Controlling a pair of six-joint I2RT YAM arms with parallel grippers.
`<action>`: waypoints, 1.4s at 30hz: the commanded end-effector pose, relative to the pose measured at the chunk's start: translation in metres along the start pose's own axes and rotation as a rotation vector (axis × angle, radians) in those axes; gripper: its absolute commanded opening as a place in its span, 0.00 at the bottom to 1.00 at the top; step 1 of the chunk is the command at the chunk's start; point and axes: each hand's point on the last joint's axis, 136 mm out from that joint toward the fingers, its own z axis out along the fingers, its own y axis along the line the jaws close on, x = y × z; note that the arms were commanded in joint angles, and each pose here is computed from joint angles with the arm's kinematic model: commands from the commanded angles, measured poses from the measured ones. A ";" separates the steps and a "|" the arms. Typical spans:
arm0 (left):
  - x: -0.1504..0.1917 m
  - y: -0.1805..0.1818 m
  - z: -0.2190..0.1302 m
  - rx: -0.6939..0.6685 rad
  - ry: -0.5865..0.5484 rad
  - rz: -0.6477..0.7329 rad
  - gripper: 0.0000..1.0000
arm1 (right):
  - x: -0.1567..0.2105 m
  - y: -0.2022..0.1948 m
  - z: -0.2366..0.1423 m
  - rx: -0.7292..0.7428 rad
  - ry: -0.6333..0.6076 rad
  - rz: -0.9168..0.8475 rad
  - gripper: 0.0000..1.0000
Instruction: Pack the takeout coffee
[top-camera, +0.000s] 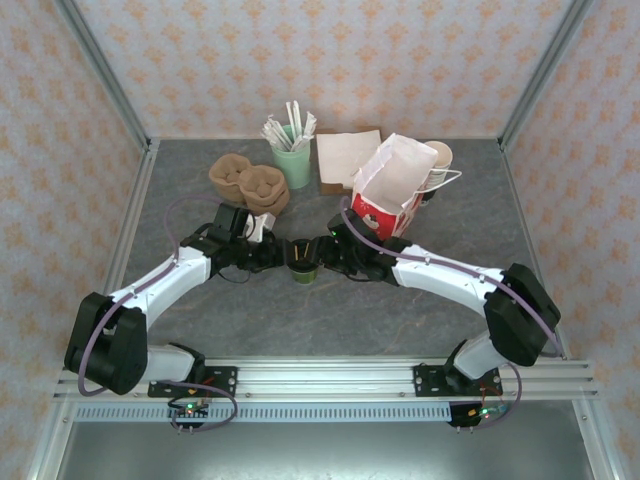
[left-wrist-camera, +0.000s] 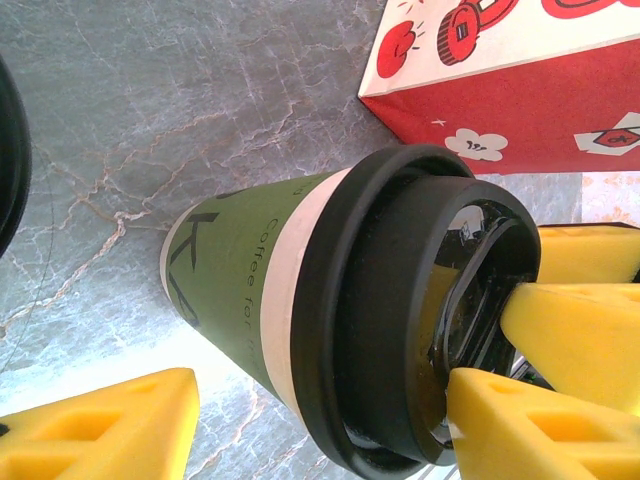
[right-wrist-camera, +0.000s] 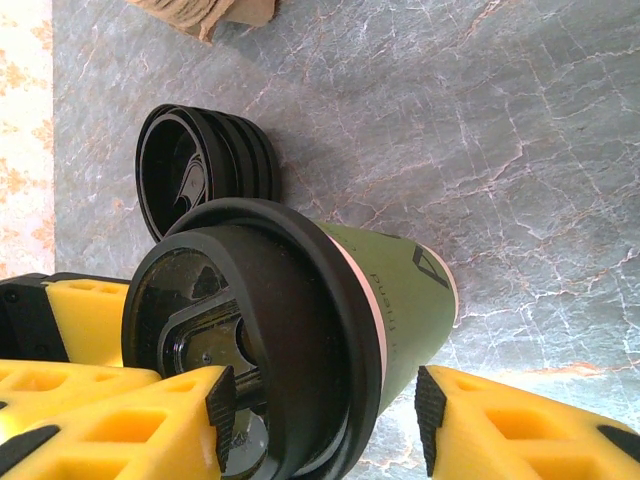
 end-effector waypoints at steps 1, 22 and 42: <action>0.012 0.023 0.005 -0.067 0.032 -0.038 0.66 | -0.002 0.000 0.003 0.000 0.001 -0.016 0.52; 0.014 0.035 0.011 -0.088 0.046 -0.084 0.61 | 0.001 -0.006 0.010 0.026 0.018 -0.006 0.51; 0.019 0.049 0.014 -0.118 0.038 -0.102 0.59 | 0.007 -0.018 0.021 0.047 0.048 0.091 0.48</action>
